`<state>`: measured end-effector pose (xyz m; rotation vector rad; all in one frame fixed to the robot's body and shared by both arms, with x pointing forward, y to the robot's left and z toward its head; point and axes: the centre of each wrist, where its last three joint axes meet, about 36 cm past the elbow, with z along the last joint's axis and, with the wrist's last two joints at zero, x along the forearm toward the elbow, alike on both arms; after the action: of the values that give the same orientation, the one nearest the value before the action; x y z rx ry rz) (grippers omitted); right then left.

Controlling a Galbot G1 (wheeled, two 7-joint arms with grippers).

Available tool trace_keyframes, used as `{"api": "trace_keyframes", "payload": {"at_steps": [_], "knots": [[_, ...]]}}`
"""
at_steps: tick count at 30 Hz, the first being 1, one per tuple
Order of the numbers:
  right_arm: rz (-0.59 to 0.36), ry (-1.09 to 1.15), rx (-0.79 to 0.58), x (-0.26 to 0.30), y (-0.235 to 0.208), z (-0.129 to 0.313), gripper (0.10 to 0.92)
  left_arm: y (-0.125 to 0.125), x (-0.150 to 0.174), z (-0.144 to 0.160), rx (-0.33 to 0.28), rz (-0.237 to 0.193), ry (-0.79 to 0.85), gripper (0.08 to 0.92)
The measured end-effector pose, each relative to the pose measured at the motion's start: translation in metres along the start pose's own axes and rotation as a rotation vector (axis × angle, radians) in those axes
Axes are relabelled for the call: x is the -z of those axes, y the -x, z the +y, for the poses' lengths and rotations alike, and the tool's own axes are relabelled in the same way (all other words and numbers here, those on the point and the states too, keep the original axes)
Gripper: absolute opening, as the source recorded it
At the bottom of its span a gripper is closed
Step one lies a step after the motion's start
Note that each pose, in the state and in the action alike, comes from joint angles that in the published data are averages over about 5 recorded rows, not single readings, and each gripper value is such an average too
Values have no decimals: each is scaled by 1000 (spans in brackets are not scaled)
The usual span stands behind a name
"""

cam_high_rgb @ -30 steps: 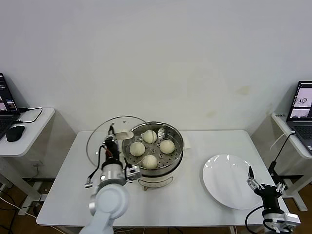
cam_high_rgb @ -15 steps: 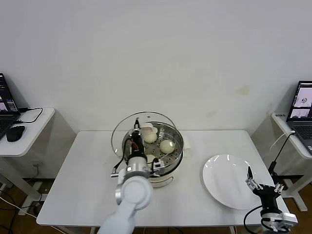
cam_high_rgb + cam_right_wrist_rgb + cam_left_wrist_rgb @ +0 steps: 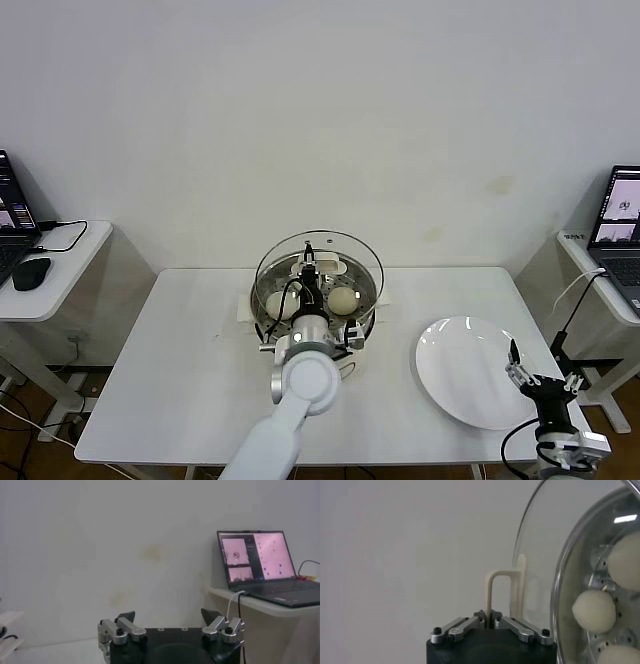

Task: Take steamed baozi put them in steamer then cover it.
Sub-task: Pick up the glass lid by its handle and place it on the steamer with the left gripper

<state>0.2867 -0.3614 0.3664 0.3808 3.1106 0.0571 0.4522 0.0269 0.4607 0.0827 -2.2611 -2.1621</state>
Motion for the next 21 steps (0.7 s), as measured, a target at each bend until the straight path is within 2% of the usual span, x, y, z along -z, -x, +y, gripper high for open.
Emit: {"api": "trace_keyframes", "payload": {"at_steps": [21], "knots": [[-4, -6, -9, 0, 3, -9, 823, 4, -1, -20, -62, 30, 33, 136]]}}
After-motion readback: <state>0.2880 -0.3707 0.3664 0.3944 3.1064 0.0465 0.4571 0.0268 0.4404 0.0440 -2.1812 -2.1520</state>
